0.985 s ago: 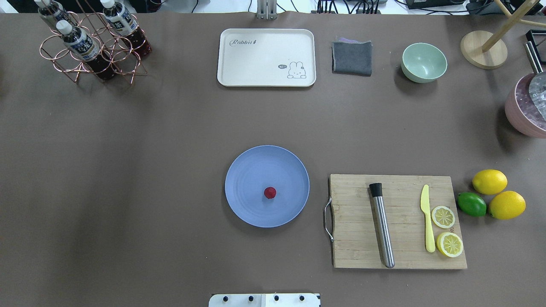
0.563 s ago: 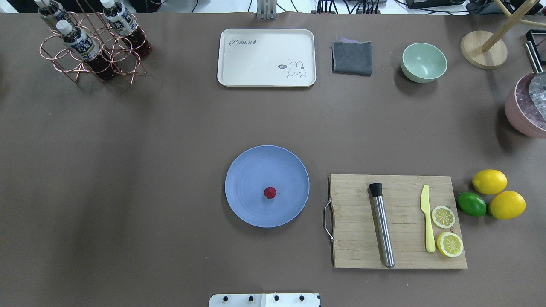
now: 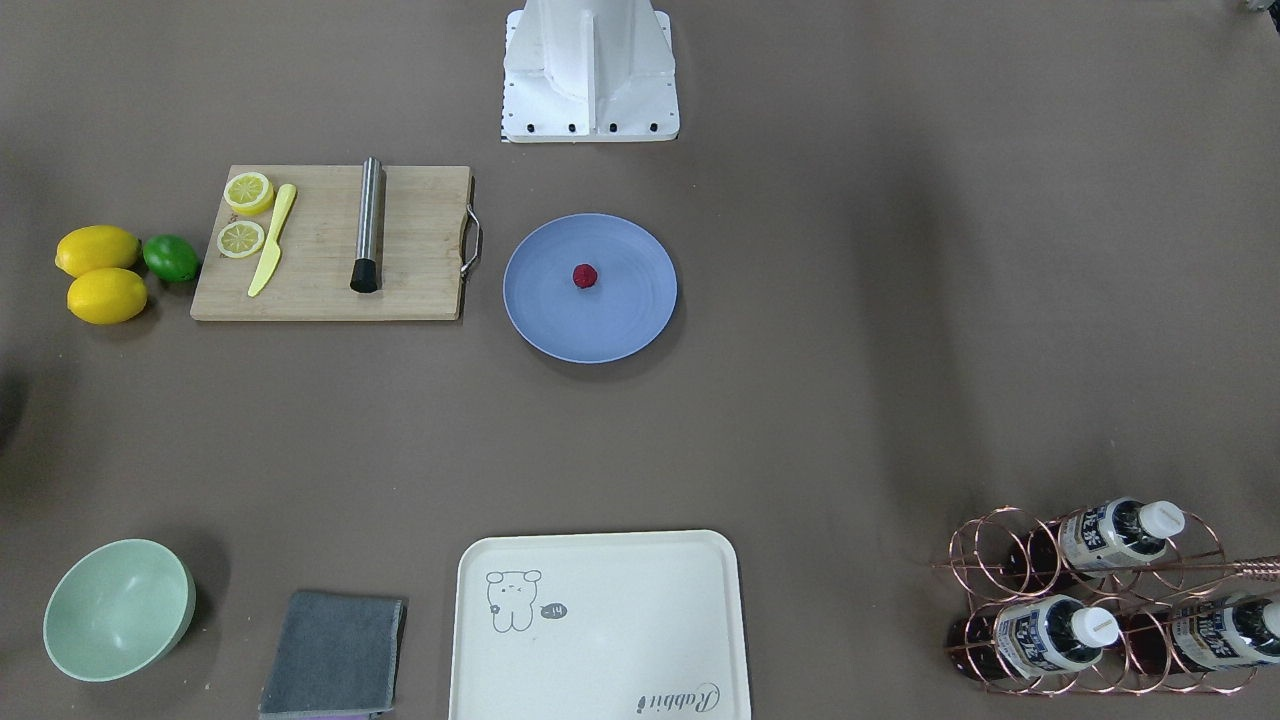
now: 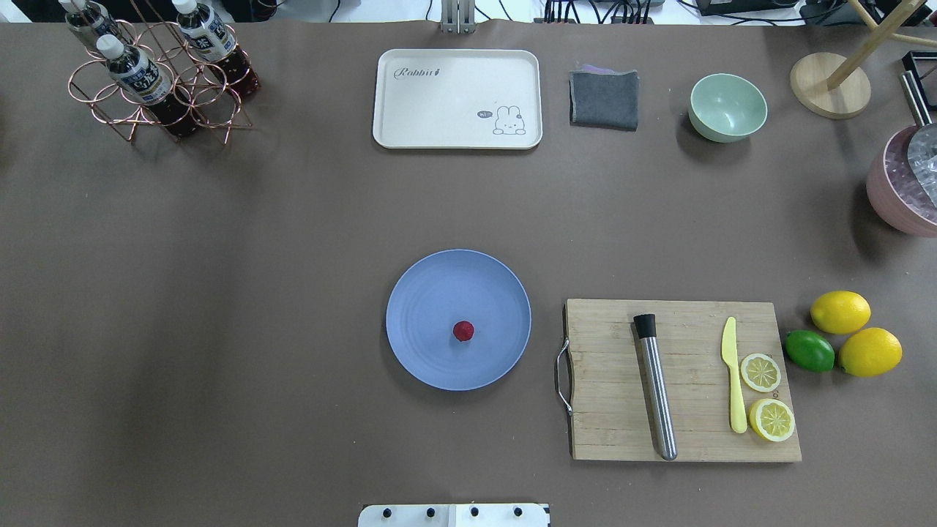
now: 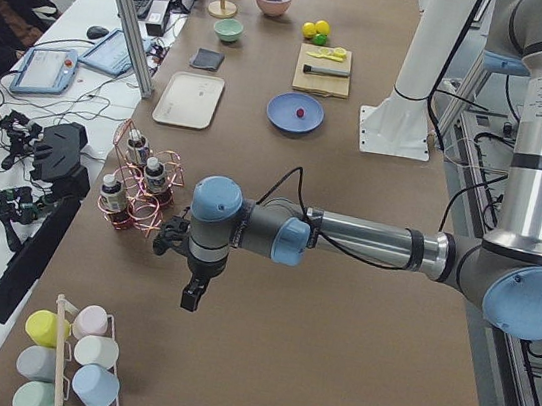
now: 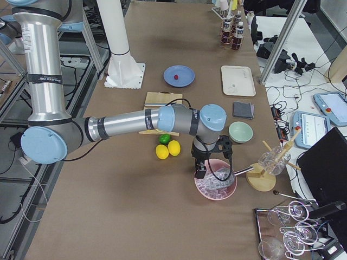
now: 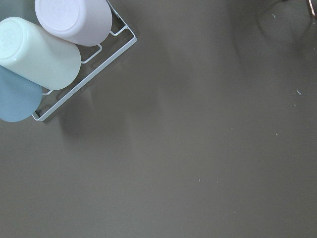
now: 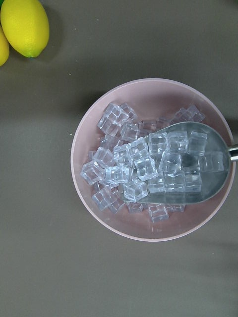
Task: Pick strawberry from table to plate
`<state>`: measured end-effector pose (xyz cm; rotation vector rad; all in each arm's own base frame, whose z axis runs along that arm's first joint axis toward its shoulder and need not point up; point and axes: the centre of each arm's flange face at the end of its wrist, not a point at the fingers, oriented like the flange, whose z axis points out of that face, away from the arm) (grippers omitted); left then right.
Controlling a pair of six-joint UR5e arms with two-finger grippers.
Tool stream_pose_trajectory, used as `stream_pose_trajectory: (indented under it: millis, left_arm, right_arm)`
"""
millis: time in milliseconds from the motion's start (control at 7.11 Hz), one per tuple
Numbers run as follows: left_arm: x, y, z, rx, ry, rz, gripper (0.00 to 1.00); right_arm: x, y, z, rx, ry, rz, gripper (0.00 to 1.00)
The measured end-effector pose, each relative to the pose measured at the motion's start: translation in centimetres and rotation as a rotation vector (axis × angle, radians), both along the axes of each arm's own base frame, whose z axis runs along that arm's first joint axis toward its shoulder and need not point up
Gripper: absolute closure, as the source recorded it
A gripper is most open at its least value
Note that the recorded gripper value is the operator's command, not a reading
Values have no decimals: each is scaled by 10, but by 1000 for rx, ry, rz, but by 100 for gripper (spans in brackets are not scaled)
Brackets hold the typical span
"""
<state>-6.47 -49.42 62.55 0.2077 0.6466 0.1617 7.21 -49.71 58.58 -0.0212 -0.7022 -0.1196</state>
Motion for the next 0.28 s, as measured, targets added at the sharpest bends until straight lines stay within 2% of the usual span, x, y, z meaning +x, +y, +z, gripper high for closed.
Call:
stream_pose_trajectory:
  millis: [281]
  left_arm:
    - [0,1,1,-3,0,0,2]
  right_arm:
    - [0,0,-1,1,-1,0,0]
